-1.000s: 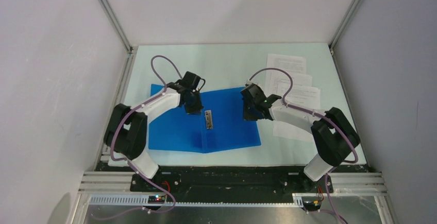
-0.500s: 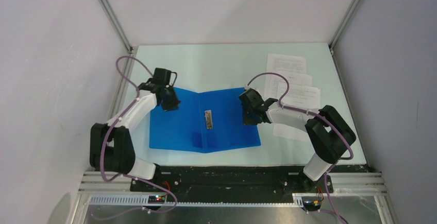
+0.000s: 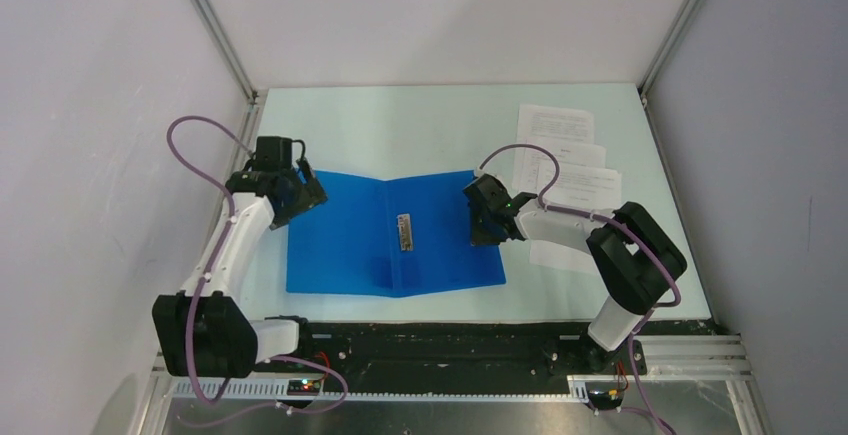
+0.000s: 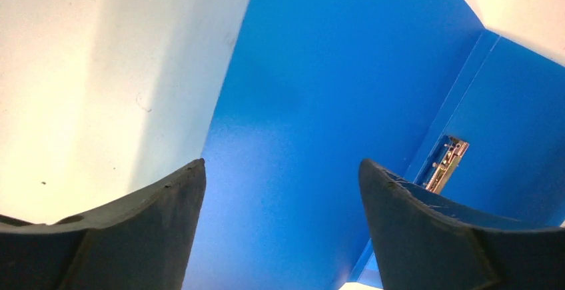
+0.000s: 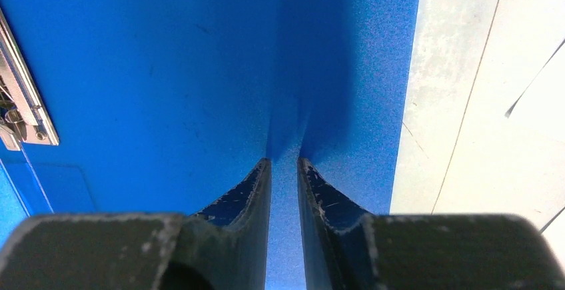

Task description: Put the files into the folder

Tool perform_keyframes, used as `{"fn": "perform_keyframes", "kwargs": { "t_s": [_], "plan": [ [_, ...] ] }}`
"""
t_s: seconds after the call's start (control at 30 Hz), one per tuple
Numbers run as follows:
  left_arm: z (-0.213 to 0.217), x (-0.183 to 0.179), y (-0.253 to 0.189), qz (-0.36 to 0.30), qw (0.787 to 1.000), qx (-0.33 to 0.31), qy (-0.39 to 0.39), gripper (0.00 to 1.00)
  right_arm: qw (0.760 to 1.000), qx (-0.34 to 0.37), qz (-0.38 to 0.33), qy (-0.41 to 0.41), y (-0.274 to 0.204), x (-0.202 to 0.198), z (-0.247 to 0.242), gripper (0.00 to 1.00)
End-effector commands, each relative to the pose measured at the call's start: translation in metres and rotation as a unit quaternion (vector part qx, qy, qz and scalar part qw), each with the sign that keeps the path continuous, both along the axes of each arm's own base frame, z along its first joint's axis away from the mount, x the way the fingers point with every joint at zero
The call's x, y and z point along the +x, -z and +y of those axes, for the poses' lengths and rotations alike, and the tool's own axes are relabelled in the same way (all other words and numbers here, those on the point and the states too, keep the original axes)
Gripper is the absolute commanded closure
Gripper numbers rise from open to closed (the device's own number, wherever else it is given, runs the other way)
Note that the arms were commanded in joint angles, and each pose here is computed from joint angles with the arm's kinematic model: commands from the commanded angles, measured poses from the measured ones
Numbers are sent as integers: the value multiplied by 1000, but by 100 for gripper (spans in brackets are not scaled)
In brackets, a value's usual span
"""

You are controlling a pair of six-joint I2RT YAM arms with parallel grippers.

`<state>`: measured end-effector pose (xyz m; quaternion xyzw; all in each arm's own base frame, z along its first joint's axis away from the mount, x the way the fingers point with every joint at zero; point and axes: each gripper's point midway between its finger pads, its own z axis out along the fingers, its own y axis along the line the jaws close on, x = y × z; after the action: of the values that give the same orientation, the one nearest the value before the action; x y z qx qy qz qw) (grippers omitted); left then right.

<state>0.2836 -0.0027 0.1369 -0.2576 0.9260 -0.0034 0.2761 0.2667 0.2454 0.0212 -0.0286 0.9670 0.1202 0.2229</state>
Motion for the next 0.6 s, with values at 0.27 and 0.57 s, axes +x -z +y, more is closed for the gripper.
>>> {"fn": "perform_keyframes", "kwargs": {
  "t_s": [0.27, 0.57],
  "plan": [
    [14, -16, -11, 3, 1000, 9, 12, 0, 1000, 6, 2, -10, 5, -1, 6, 74],
    [-47, -15, -5, 20, 982, -143, 120, 22, 1000, 8, 2, -14, 5, -1, 8, 73]
  ]
}}
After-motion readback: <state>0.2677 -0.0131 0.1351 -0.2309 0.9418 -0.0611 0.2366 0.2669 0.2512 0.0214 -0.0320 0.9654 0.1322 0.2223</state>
